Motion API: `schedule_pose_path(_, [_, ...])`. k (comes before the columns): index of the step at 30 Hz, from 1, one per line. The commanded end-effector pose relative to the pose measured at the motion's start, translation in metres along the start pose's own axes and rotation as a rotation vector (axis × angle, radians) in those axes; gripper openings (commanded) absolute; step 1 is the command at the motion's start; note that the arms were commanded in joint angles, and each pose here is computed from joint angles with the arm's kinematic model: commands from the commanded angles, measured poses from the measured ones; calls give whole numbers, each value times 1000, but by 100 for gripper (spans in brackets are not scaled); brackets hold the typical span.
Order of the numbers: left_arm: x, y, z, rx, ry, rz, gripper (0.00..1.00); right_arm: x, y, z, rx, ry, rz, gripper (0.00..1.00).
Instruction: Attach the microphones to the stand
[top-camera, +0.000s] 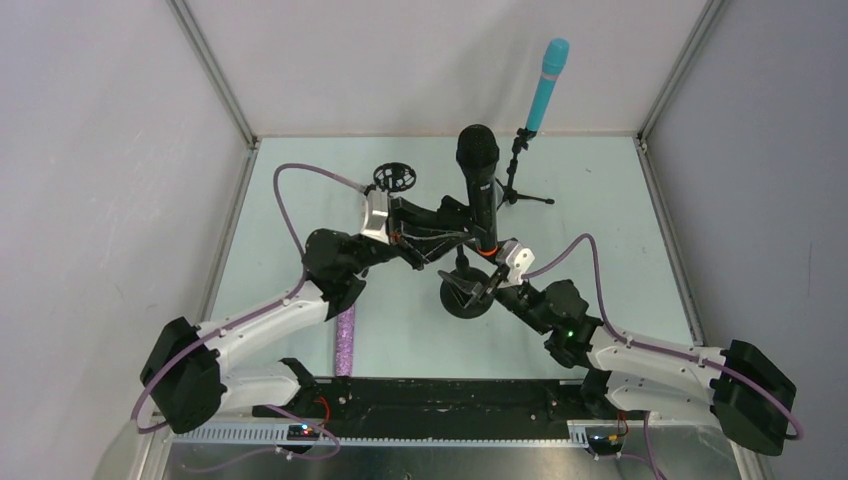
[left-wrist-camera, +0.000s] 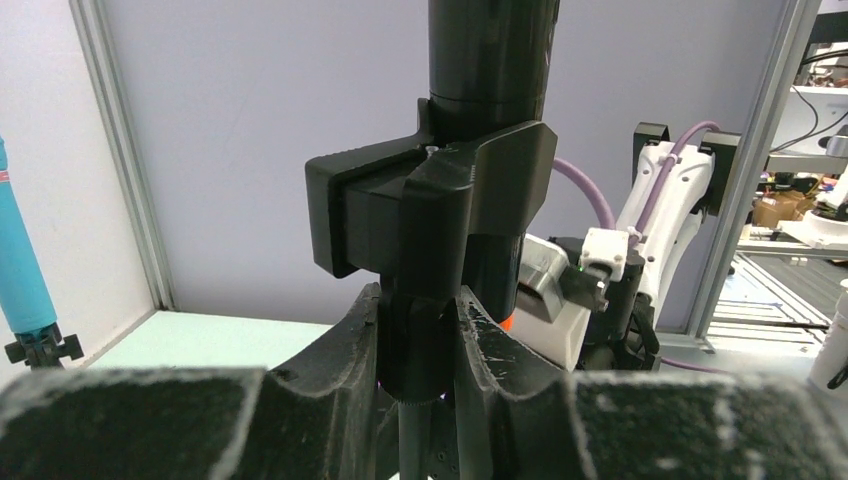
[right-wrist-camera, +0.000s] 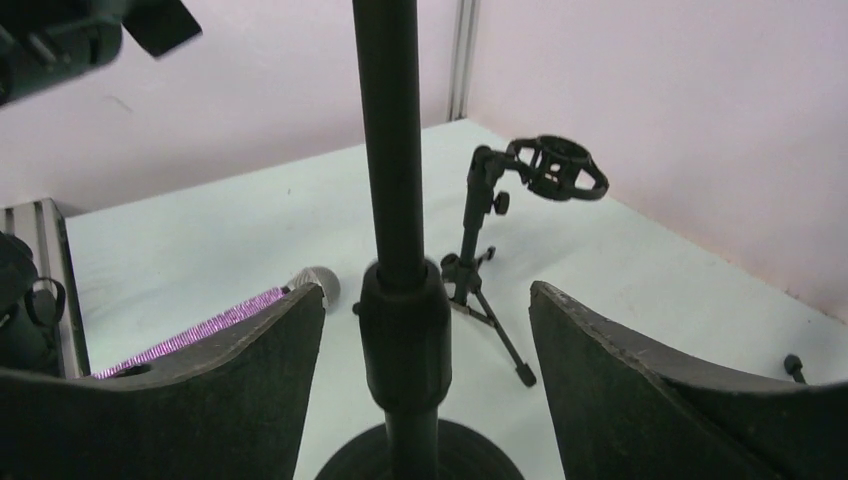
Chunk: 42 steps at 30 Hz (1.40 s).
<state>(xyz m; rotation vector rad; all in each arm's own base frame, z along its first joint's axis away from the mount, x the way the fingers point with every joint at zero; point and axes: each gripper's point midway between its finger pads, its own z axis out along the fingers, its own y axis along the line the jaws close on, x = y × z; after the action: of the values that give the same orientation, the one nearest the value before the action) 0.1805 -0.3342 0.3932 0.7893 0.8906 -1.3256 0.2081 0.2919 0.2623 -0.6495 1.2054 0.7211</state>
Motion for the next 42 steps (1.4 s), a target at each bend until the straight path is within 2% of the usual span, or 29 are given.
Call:
schedule_pose_path(1, [-41,-11,5,26,-144,73,0,-43,-2,12,-3,-130,-13,75])
schedule_pose_path(2, [-40,-11,5,25,-143,72,0,-44,-1,12,-5,-131,-11,73])
schedule_pose_path(6, [-37,-9,5,25,-137,72,0,-42,2,14,-25,-121,-11,55])
schedule_pose_path(8, [-38,-10,6,28,-139,73,0,-38,1,15,-17,-107,-6,38])
schedule_pose_path(9, [-38,-10,6,29,-139,73,0,-38,0,15,-6,-104,9,25])
schedule_pose_path(10, [-39,-10,6,30,-141,74,0,-35,-5,15,21,-96,20,19])
schedule_pose_path(11, [-38,-10,6,30,-141,74,0,-34,-7,16,40,-94,41,7])
schedule_pose_path(12, [-39,-10,6,30,-142,73,0,-33,-13,16,77,-90,50,0])
schedule_pose_path(15, [-39,-10,6,27,-147,72,0,-31,-20,15,116,-84,66,0])
schedule_pose_path(17, [-37,-9,5,19,-144,70,4,-28,-22,16,124,-77,60,0])
schedule_pose_path(21, [-31,-5,3,-1,-139,60,19,-23,-22,18,119,-66,25,0])
schedule_pose_path(24, [-26,-3,1,-12,-131,54,36,-18,-22,19,114,-50,6,0])
schedule_pose_path(25, [-24,-1,0,-20,-129,46,46,-17,-22,19,115,-46,-1,0])
schedule_pose_path(26, [-23,0,-1,-25,-128,43,52,-16,-23,19,117,-44,-3,0])
schedule_pose_path(27, [-21,1,-2,-34,-126,39,76,-16,-23,19,119,-41,-6,0])
schedule_pose_path(29, [-18,2,-5,-46,-124,39,97,-13,-25,19,126,-34,-14,0])
schedule_pose_path(36, [-11,4,-13,-72,-116,49,100,-4,-37,20,181,-15,-15,0])
schedule_pose_path(42, [0,10,-25,-131,-101,66,100,-4,-57,25,238,-49,7,0])
